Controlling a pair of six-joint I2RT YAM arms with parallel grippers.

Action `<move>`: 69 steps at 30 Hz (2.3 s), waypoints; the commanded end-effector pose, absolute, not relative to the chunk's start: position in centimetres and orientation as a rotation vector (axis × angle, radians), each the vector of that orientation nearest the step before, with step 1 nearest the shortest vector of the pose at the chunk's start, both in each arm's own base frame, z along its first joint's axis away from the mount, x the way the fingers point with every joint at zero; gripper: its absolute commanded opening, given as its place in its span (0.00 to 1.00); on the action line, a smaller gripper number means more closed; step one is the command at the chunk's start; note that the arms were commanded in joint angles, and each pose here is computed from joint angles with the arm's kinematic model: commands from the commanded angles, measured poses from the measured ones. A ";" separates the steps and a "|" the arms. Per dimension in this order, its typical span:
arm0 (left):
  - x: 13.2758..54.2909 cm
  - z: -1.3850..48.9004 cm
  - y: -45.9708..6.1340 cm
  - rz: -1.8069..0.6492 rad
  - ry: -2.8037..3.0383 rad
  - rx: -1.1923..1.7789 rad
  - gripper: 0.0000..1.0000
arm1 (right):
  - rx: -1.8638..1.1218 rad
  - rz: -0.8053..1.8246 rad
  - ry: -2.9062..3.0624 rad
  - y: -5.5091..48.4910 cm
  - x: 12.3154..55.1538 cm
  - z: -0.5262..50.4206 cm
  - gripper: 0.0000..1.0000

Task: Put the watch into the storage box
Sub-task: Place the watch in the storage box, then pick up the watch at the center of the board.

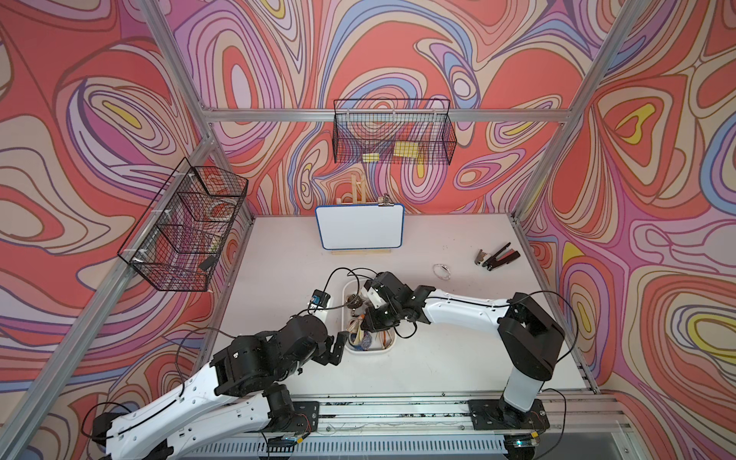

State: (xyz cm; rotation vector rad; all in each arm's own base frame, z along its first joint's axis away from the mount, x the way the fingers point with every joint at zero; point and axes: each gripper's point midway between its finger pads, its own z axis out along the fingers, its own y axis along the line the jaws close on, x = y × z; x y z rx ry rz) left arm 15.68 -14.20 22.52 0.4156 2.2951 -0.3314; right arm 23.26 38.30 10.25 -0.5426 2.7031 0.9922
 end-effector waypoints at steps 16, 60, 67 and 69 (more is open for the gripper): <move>16.1 21.4 -17.0 -0.366 2.327 0.483 0.95 | 0.059 0.619 2.677 20.0 32.5 11.7 0.34; 16.2 19.8 -19.0 -0.361 2.349 0.596 0.95 | 0.357 0.087 2.851 5.5 43.7 1.9 0.16; 16.3 19.8 -18.6 -0.347 2.347 0.578 0.96 | 0.327 0.126 2.802 6.1 41.9 4.6 0.05; 16.4 19.8 -18.4 -0.341 2.344 0.566 0.96 | 0.291 0.151 2.778 6.9 41.1 6.2 0.05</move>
